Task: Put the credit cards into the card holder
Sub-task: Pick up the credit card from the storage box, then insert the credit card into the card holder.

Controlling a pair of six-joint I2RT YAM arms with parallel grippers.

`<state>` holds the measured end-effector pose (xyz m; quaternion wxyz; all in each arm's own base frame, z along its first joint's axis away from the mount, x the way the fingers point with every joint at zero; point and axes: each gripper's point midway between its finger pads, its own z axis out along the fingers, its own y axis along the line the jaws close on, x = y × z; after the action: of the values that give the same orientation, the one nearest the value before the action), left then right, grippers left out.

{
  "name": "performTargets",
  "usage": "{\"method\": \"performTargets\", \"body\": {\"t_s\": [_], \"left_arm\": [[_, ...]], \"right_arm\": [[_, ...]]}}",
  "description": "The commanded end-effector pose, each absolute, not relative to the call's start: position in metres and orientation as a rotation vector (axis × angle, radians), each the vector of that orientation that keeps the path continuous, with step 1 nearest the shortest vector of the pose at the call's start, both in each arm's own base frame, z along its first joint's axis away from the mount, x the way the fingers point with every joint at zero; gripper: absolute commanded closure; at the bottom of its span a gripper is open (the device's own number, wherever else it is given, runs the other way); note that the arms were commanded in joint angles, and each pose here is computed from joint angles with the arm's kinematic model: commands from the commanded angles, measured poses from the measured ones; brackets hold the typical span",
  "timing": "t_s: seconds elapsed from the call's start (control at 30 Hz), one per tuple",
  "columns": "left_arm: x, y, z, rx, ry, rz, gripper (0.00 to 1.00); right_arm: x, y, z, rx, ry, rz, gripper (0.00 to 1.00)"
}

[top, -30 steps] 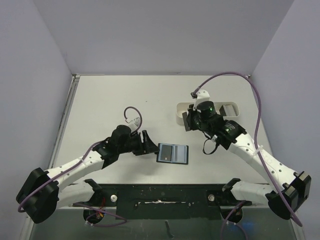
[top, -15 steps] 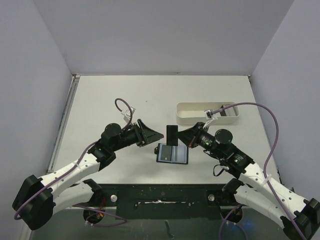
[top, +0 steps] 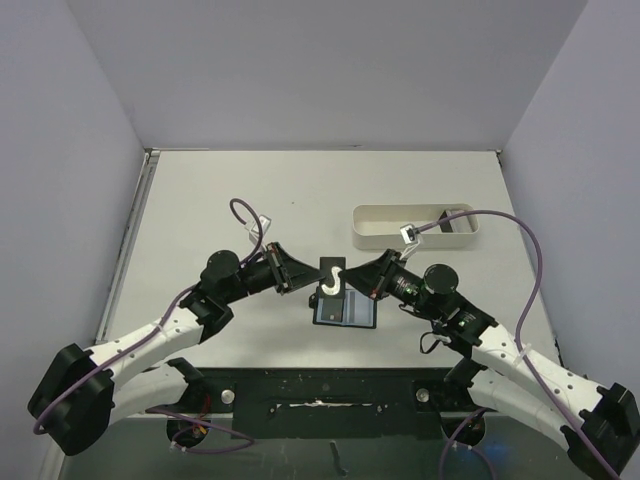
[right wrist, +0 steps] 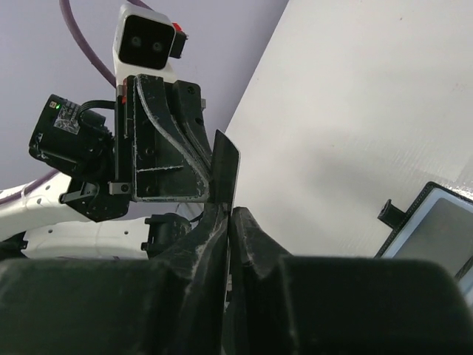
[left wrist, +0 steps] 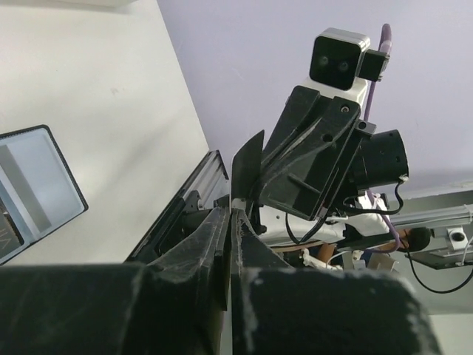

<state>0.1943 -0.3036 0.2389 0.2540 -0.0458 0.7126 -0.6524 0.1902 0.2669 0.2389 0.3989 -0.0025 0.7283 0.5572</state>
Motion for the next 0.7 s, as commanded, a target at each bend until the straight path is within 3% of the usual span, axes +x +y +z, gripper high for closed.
{"method": "performTargets", "body": {"t_s": [0.0,0.13,0.2,0.33,0.67], "left_arm": [[0.194,-0.301,0.253,-0.077,1.871,-1.765,1.0],[0.2,-0.3,0.234,-0.098,1.944,-1.687,1.0],[0.202,-0.301,0.226,-0.095,1.972,-1.659,1.0],[0.209,-0.304,0.2,-0.103,2.085,-1.562,1.0],[0.213,-0.321,0.152,-0.069,2.253,-1.475,1.0]], "right_arm": [[0.189,0.269,0.249,-0.007,1.821,1.418,0.9],[0.194,0.257,0.233,0.034,1.909,1.285,0.65],[0.198,0.245,0.221,0.072,1.958,1.19,0.58],[0.203,0.222,0.194,0.142,2.055,1.004,0.56],[0.21,0.192,0.13,0.21,2.239,0.661,0.66]]}}
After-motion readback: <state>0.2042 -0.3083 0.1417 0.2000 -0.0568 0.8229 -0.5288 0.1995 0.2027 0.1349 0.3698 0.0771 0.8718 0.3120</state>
